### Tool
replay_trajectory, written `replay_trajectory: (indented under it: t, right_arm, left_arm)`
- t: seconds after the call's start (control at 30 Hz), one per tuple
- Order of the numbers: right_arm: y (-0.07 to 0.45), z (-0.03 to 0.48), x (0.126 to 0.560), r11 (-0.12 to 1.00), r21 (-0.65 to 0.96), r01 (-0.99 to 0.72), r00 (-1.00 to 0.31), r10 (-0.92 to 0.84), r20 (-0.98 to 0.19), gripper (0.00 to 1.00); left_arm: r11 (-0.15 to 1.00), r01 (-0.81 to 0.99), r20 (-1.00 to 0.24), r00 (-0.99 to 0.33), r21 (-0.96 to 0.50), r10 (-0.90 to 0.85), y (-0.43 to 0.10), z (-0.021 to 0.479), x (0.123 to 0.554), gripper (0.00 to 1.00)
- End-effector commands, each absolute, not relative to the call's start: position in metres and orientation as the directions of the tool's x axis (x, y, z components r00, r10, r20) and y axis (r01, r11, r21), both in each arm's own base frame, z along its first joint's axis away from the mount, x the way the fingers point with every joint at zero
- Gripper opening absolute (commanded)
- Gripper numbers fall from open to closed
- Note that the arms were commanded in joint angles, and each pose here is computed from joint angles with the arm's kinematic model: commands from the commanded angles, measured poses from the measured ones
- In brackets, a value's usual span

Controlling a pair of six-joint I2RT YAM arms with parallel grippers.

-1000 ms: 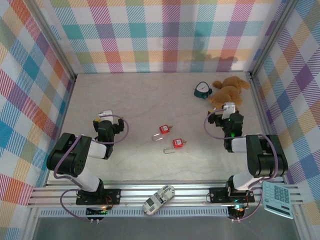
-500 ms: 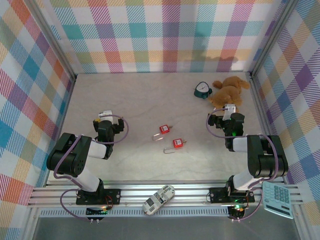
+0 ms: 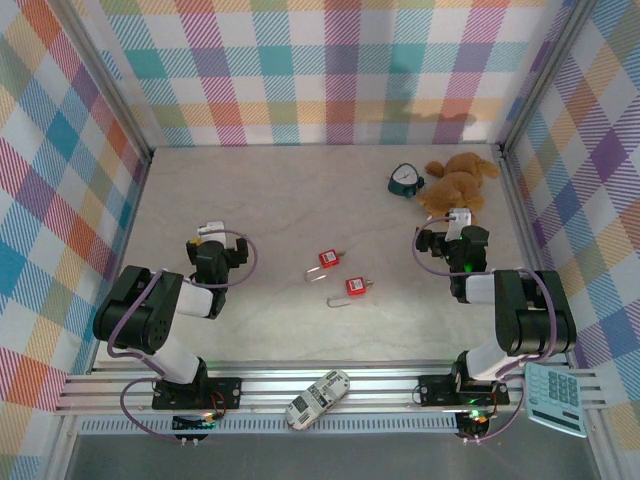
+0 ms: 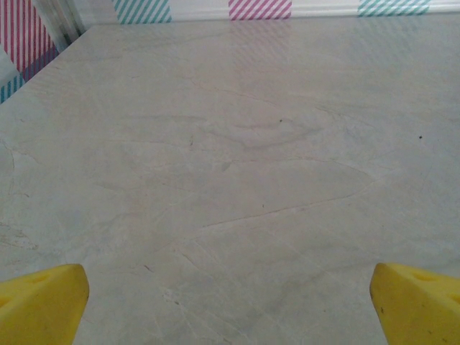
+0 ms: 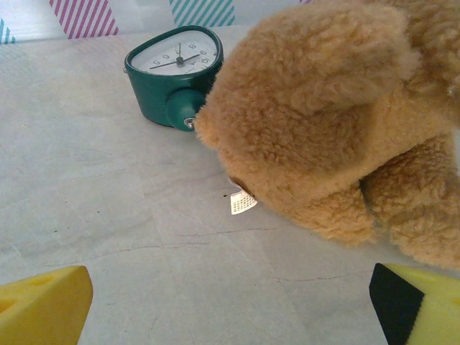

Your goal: Unlock with the key

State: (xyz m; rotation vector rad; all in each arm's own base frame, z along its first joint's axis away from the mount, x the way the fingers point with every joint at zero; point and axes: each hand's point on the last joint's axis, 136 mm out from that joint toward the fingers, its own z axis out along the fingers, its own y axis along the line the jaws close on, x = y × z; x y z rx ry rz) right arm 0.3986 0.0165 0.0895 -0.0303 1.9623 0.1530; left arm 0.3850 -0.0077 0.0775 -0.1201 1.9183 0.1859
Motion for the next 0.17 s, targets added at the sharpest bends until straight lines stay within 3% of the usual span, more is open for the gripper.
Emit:
replay_trajectory:
  t: [0.0,0.13]
  right_arm:
    - [0.0218,0.0918,0.3972,0.988,0.106,-0.116,-0.382,0.054,-0.922,0.99]
    - [0.0215,0.0915,0.3972,0.987,0.109,-0.114,-0.383,0.058,-0.922,0.99]
  left_arm:
    - [0.979,-0.202,-0.950,-0.313,0.042,-0.024,-0.0019,0.0895,0.3905,1.00]
    - [0.979,-0.201,-0.951,-0.309,0.040,-0.024,-0.0020,0.0903,0.3905,1.00]
